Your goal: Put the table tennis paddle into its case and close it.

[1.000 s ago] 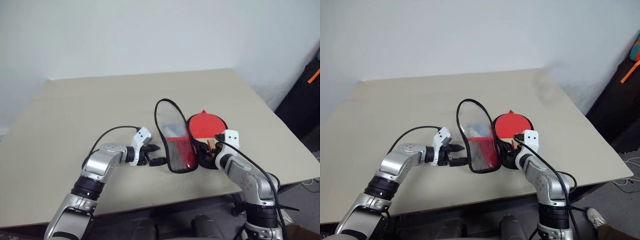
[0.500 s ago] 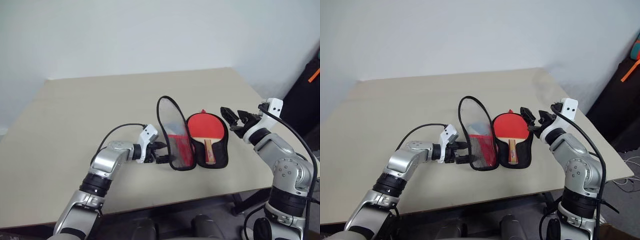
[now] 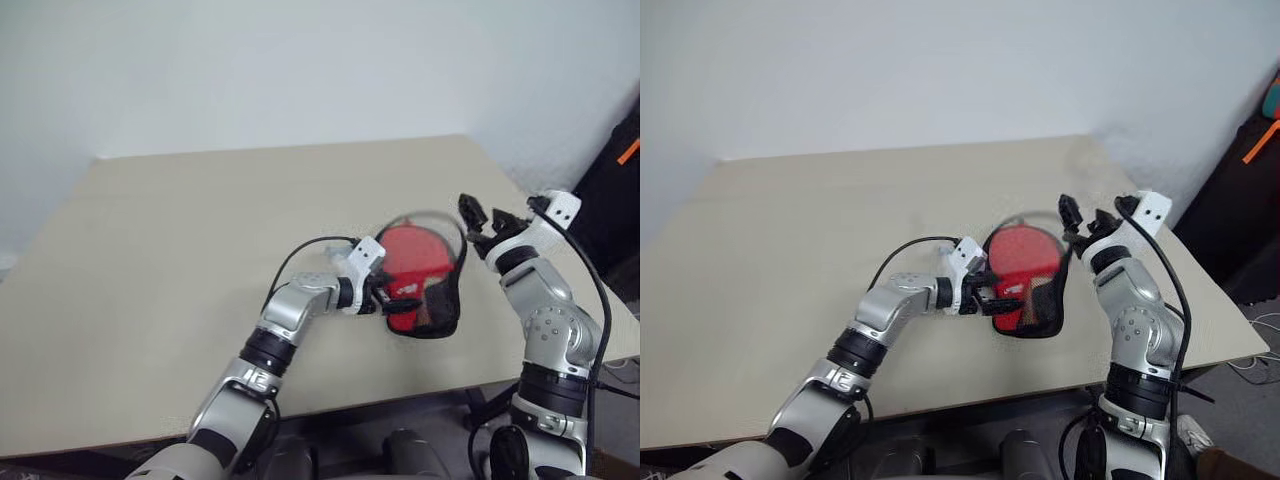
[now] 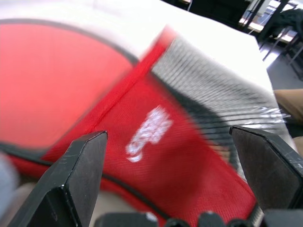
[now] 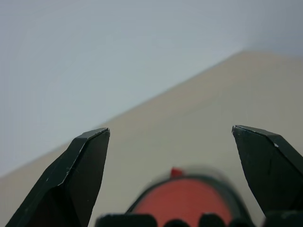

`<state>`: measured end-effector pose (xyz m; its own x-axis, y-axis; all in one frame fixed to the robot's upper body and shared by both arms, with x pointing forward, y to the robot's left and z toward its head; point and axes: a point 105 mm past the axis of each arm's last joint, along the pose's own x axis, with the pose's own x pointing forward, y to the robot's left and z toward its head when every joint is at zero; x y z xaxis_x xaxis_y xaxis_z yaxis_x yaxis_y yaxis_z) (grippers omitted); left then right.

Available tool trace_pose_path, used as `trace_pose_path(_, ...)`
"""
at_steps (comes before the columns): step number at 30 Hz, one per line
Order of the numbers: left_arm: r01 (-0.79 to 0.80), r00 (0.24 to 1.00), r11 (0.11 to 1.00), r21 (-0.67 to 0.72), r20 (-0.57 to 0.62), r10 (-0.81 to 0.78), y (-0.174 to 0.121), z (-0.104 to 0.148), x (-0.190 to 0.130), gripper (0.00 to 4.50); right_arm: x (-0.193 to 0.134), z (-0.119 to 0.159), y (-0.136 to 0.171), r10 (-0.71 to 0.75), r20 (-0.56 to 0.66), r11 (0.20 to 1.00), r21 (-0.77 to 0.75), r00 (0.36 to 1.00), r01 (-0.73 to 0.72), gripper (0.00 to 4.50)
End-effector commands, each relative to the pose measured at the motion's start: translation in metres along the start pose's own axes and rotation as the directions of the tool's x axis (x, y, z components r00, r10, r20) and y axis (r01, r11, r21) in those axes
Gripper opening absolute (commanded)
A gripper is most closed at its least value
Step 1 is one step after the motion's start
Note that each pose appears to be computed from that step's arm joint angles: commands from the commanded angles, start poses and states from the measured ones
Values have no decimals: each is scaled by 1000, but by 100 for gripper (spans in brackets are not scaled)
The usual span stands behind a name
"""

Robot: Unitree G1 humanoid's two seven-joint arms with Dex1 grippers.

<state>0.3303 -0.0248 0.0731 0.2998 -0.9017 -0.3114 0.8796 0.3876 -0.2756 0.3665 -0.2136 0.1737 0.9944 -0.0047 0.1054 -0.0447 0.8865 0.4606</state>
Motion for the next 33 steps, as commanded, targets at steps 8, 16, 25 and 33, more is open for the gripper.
trace_pose_path(8, -118, 987, 914, -389, 56, 151, 25, 13, -46, 450, 3, -2, 2, -15, 31, 999, -35, 999, 16, 448)
trace_pose_path(16, -45, 999, 855, -516, -49, 23, 2, -3, -20, 450, 8, -5, 0, -24, 24, 999, -40, 999, 25, 448)
trace_pose_path(25, 89, 980, 789, -608, -88, -178, -33, -7, 12, 450, 2, -4, -7, -52, 28, 998, -43, 998, 53, 448)
trace_pose_path(33, 55, 992, 745, -665, -47, -116, -17, -6, 5, 286, 0, -3, -14, -80, 33, 995, -49, 996, 81, 450)
